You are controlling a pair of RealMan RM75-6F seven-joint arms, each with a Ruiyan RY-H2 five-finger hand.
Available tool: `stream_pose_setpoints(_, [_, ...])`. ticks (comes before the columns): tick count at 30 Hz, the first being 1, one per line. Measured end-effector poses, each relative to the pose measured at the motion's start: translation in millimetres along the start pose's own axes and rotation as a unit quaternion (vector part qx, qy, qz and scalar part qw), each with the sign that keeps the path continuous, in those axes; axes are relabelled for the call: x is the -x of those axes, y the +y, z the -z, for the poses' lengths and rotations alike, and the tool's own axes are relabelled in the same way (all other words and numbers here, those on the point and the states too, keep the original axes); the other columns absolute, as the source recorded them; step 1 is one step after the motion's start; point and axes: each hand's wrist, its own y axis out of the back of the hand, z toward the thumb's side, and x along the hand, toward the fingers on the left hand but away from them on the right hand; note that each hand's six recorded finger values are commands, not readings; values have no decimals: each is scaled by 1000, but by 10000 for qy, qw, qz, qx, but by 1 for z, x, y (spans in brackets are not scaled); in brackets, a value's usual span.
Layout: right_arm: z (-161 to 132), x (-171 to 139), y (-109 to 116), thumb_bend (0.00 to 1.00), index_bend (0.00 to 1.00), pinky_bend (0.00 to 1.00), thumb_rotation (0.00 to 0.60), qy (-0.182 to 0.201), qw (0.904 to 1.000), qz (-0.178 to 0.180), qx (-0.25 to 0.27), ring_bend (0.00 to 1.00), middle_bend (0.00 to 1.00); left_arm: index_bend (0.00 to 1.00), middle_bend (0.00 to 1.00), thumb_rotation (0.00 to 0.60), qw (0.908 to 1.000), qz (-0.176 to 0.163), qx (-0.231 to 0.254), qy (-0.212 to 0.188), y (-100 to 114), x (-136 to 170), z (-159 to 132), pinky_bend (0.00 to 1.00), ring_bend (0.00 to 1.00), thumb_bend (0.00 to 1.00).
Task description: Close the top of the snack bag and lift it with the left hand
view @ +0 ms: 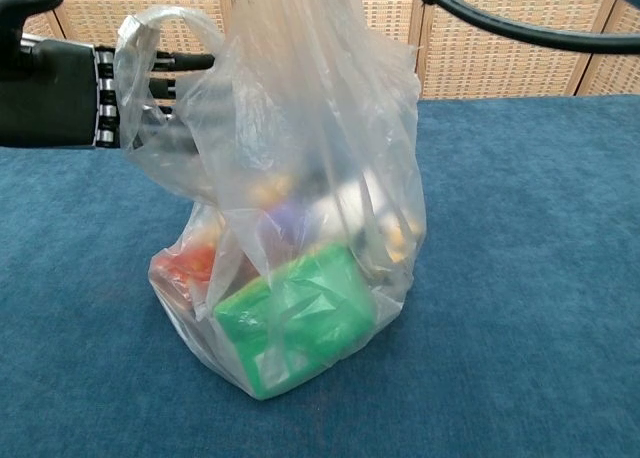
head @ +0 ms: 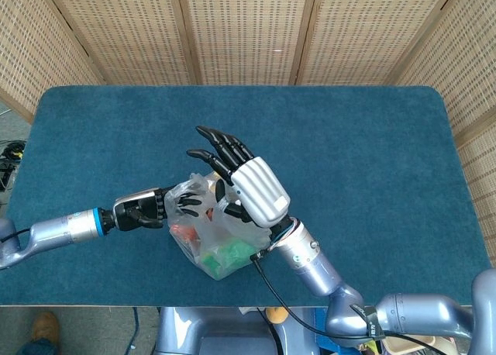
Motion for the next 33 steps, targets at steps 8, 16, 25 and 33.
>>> stream_pose_setpoints(8, [-5, -2, -1, 919, 169, 111, 600, 68, 10000, -50, -41, 0, 10, 41, 0, 529, 9984, 559, 84, 27, -12, -20, -13, 76, 37, 92])
stream_pose_setpoints(16, [-3, -2, -1, 921, 170, 111, 600, 44, 10000, -52, -56, 0, 10, 132, 89, 526, 9955, 939, 30, -104, -22, -21, -16, 142, 147, 94])
stream_pose_setpoints(25, [-1, -3, -5, 919, 170, 111, 600, 32, 10000, -79, -21, 0, 10, 183, 123, 483, 9922, 939, 244, -788, -22, -16, -22, 133, 120, 122])
stream_pose_setpoints(33, [-1, -4, -6, 920, 171, 111, 600, 44, 10000, -81, -25, 0, 10, 207, 162, 487, 9755, 1072, 979, -1653, -23, -15, -24, 224, 175, 131])
